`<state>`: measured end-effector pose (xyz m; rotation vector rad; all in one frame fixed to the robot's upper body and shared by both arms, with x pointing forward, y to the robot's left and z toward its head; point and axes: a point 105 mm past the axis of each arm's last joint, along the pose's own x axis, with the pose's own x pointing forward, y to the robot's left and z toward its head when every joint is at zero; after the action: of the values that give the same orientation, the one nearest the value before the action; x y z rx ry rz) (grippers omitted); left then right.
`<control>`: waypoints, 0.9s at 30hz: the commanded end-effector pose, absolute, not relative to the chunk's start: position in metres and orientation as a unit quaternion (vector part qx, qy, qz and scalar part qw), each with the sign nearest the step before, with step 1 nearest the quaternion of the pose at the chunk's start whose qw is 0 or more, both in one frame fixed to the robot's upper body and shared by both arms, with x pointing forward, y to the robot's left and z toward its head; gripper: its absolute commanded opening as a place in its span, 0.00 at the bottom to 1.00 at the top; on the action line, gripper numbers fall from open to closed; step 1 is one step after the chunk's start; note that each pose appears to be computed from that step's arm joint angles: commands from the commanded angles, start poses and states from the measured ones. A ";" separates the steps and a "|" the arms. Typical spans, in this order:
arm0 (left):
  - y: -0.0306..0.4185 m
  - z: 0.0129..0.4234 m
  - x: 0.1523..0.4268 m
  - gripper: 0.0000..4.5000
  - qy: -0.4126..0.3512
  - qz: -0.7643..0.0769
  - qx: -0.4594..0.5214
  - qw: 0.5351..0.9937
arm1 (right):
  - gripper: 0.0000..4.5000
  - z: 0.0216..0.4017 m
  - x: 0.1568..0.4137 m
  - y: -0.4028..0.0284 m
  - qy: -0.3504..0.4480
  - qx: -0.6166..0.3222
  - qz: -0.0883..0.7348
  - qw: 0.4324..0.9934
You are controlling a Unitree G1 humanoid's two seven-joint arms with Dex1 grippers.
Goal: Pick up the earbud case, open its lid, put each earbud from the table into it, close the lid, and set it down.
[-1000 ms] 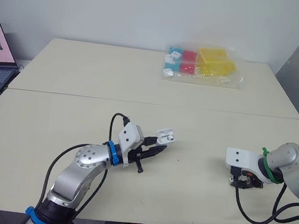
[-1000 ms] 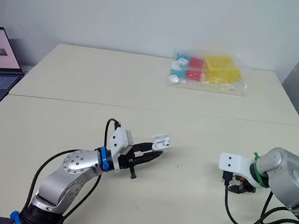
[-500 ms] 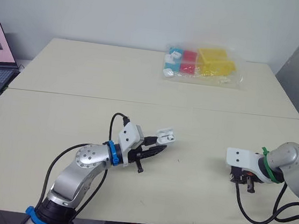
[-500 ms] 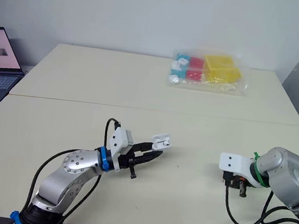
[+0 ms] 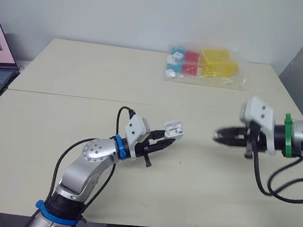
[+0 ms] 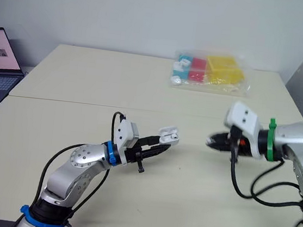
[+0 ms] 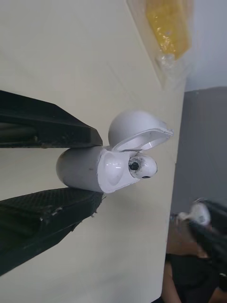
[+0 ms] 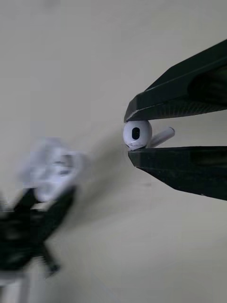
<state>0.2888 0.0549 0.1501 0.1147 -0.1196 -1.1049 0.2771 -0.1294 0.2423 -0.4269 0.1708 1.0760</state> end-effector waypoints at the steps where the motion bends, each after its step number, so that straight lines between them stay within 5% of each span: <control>1: 0.055 0.163 0.290 0.17 -0.082 -0.523 0.052 0.847 | 0.09 0.257 0.275 -0.127 0.042 -0.167 0.487 0.856; 7: 0.049 0.170 0.296 0.17 -0.092 -0.533 0.060 0.839 | 0.09 0.275 0.275 -0.088 -0.097 -0.026 0.461 0.882; 15: 0.047 0.176 0.302 0.17 -0.091 -0.537 0.048 0.837 | 0.09 0.262 0.275 -0.059 -0.103 0.077 0.458 0.879; 27: 0.053 0.182 0.306 0.17 -0.092 -0.537 0.048 0.837 | 0.09 0.231 0.276 -0.049 -0.095 0.025 0.461 0.882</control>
<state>0.3068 0.0522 0.1695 0.0959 -0.1494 -1.1292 0.2787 -0.0479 0.2247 0.0662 -0.1478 0.9608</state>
